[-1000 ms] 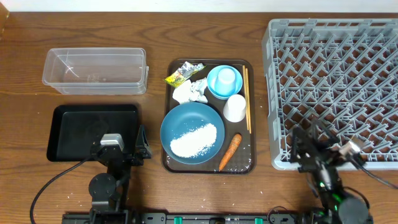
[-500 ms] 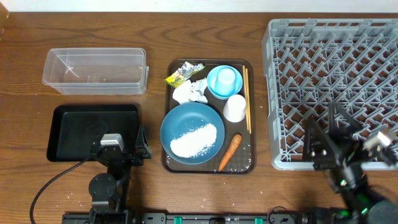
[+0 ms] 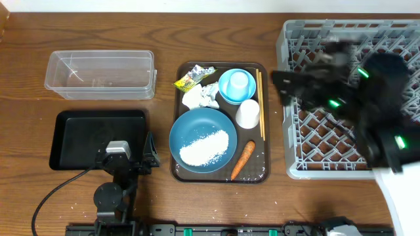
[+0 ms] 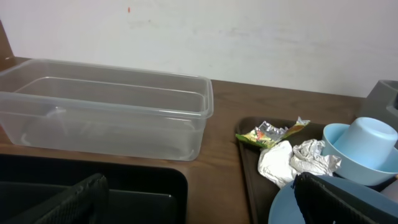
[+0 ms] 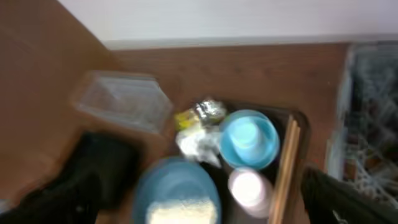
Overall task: Sort waste into correct bins and load items into the dishwasher rack
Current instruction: 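Move the right gripper over the tray to the white cup, then grasp the white cup with the right gripper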
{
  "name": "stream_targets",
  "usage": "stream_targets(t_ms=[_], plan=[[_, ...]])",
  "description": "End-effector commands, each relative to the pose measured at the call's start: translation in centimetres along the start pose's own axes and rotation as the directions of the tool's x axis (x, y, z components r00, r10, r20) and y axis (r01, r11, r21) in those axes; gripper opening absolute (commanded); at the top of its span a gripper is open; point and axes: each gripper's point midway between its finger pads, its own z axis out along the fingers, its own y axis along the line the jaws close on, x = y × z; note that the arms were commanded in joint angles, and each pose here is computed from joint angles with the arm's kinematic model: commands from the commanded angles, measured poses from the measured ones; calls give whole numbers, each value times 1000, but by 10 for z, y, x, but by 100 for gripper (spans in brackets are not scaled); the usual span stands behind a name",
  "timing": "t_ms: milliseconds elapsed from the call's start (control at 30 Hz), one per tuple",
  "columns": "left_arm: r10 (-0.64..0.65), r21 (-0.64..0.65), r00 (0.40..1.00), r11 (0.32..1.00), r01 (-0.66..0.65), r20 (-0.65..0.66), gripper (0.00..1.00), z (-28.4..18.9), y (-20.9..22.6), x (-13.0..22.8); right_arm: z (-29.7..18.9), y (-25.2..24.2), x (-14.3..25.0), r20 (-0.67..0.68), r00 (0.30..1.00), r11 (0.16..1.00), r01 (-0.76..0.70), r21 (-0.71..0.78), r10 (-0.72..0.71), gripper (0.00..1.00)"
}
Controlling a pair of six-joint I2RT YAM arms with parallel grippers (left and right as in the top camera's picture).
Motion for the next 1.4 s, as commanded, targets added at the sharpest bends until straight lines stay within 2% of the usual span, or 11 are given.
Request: stream_targets(t_ms=[0, 133, 233, 500, 700, 967, 1067, 1233, 1367], plan=[[12, 4, 999, 1000, -11, -38, 97, 2, 1, 16, 34, -22, 2, -129, 982, 962, 162, 222, -136, 99], [12, 4, 999, 1000, -11, -39, 97, 2, 1, 16, 79, -29, 39, -354, 926, 930, 238, 279, -131, 99], [12, 4, 999, 1000, -11, -39, 97, 2, 1, 16, 110, -30, 62, -435, 891, 927, 265, 265, -130, 99], [12, 4, 999, 1000, -11, -39, 97, 2, 1, 16, 161, -35, 116, -593, 802, 957, 222, 187, -70, 99], [12, 4, 999, 1000, -11, -39, 97, 2, 1, 16, 182, -52, 154, -694, 720, 951, 233, 204, -27, 99], [12, 4, 999, 1000, -11, -39, 97, 2, 1, 16, 196, -63, 183, -751, 660, 947, 227, 226, 21, 99], [12, 4, 999, 1000, -11, -39, 97, 2, 1, 16, 198, -65, 190, -763, 645, 946, 229, 228, 28, 91], [12, 4, 999, 1000, -11, -39, 97, 2, 1, 16, 196, -66, 192, -768, 639, 945, 224, 238, 42, 69], [12, 4, 999, 1000, -11, -39, 97, 2, 1, 16, 193, -67, 194, -776, 629, 944, 222, 244, 53, 67]])
